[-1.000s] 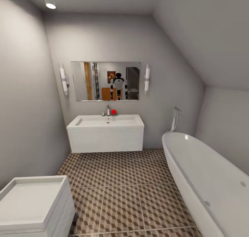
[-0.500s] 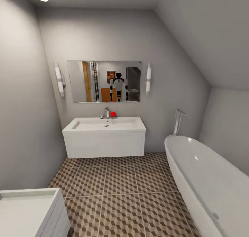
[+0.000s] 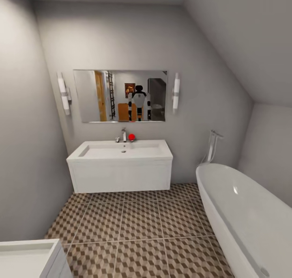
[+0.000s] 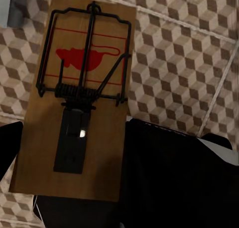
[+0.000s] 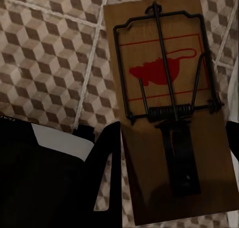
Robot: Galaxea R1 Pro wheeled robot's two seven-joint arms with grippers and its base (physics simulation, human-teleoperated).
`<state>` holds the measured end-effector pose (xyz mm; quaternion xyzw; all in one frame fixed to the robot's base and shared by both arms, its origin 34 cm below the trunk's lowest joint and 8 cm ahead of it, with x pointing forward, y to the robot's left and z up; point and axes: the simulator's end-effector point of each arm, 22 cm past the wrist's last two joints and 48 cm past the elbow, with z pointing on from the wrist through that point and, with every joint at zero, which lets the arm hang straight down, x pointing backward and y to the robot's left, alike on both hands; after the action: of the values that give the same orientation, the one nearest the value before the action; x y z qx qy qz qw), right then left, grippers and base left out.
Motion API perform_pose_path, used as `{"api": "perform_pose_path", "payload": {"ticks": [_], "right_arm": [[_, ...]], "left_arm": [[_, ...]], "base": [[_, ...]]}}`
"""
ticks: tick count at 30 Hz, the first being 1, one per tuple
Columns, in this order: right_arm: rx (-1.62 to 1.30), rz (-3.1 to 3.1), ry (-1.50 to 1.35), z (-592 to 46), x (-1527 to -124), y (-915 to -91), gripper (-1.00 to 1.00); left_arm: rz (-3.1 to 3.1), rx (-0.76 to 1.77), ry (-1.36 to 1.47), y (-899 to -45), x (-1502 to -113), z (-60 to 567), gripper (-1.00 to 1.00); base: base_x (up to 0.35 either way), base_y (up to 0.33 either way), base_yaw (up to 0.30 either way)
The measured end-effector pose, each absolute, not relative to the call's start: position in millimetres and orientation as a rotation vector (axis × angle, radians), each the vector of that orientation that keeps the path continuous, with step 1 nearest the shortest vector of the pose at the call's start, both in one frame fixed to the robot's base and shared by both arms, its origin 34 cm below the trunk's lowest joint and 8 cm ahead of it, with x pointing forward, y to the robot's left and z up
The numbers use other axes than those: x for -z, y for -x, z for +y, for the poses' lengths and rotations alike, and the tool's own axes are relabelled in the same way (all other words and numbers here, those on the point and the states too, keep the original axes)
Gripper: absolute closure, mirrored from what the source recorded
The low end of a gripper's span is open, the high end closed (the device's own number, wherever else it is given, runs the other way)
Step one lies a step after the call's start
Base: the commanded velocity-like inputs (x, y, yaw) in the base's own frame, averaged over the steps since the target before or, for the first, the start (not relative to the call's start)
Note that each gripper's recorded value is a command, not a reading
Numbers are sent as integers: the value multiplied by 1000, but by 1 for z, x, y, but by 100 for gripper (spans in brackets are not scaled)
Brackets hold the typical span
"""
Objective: Take the four mousetraps from the cabinet in the bathroom and place them on the bathroom floor. Make sure all four end up on the same floor surface, and ensure that at least two of them are either under or directly next to the same bathroom sink.
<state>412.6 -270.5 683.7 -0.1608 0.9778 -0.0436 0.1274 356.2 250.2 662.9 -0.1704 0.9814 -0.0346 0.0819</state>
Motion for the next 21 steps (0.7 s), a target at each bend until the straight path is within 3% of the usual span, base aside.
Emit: {"api": "perform_pose_path", "payload": {"ticks": [21], "right_arm": [[113,2862,479,-265,-680,-403,100]], "left_arm": [[2897,77,520,-356,-661,255,100]], "base": [[337,-76,0]]}}
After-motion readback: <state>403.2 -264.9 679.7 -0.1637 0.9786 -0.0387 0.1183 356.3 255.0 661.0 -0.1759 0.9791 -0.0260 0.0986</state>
